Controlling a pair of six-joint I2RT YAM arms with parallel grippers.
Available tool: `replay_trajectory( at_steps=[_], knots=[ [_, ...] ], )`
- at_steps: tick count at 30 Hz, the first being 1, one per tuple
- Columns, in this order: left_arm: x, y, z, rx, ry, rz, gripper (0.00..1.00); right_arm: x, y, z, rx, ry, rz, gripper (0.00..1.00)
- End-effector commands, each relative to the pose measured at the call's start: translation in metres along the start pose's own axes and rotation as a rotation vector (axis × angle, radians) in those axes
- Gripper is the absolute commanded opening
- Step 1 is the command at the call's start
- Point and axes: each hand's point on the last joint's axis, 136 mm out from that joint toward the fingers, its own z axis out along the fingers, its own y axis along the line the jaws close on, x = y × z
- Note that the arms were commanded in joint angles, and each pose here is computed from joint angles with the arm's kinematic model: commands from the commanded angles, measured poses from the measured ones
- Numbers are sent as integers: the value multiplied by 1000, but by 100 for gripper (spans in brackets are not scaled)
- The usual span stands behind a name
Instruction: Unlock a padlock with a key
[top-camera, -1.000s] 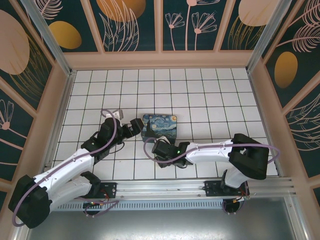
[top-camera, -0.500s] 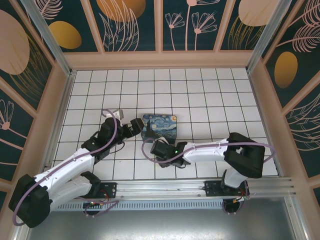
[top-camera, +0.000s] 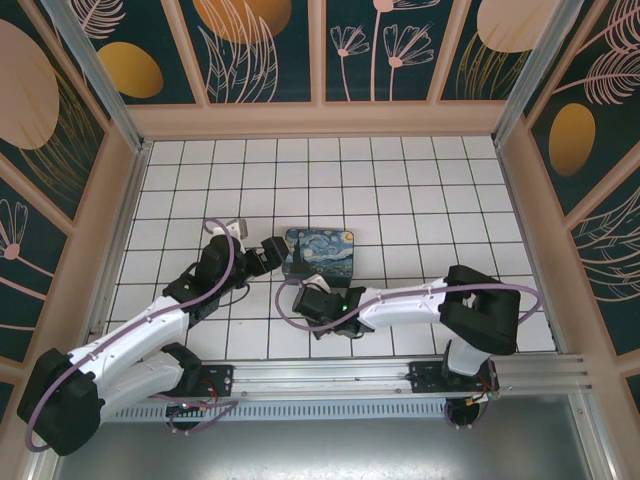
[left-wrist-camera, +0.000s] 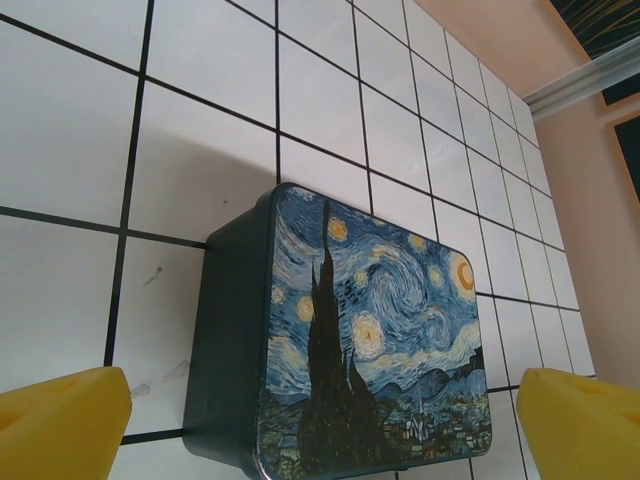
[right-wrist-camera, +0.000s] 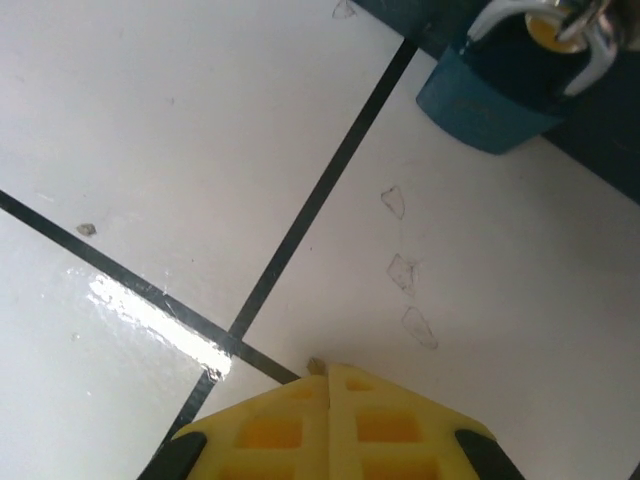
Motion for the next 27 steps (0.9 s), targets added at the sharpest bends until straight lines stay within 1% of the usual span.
replay_trajectory(
  at_steps=[1,5,10,15,17,20,21,23,24,26,27],
  knots=[
    [-6,-15,-1,52,-7,0,99,19,-14,9,26,65,12,0],
    [-6,-19,-2,63,-3,-4,99,-7,-7,-12,-16,-16,53,0],
    [-6,-22,-1,74,5,-10,99,-40,4,-43,-106,-138,133,0],
    [-5,-25,0,85,15,-27,99,-66,7,-74,-187,-251,211,0],
    [-4,-25,0,89,17,-29,99,-69,6,-80,-206,-267,222,0],
    [-3,-24,1,88,21,-33,99,-60,-3,-72,-172,-231,246,0],
    [-3,-24,1,88,22,-34,99,-53,-8,-67,-146,-209,262,8],
    [-2,-23,1,85,21,-36,99,-39,-15,-56,-101,-161,298,30],
    [-2,-22,1,84,22,-36,99,-33,-18,-52,-83,-143,317,38],
    [-2,-21,1,78,19,-36,99,-23,-22,-45,-56,-117,365,51],
    [-2,-20,1,77,17,-38,99,-20,-23,-43,-48,-112,382,55]
  ],
)
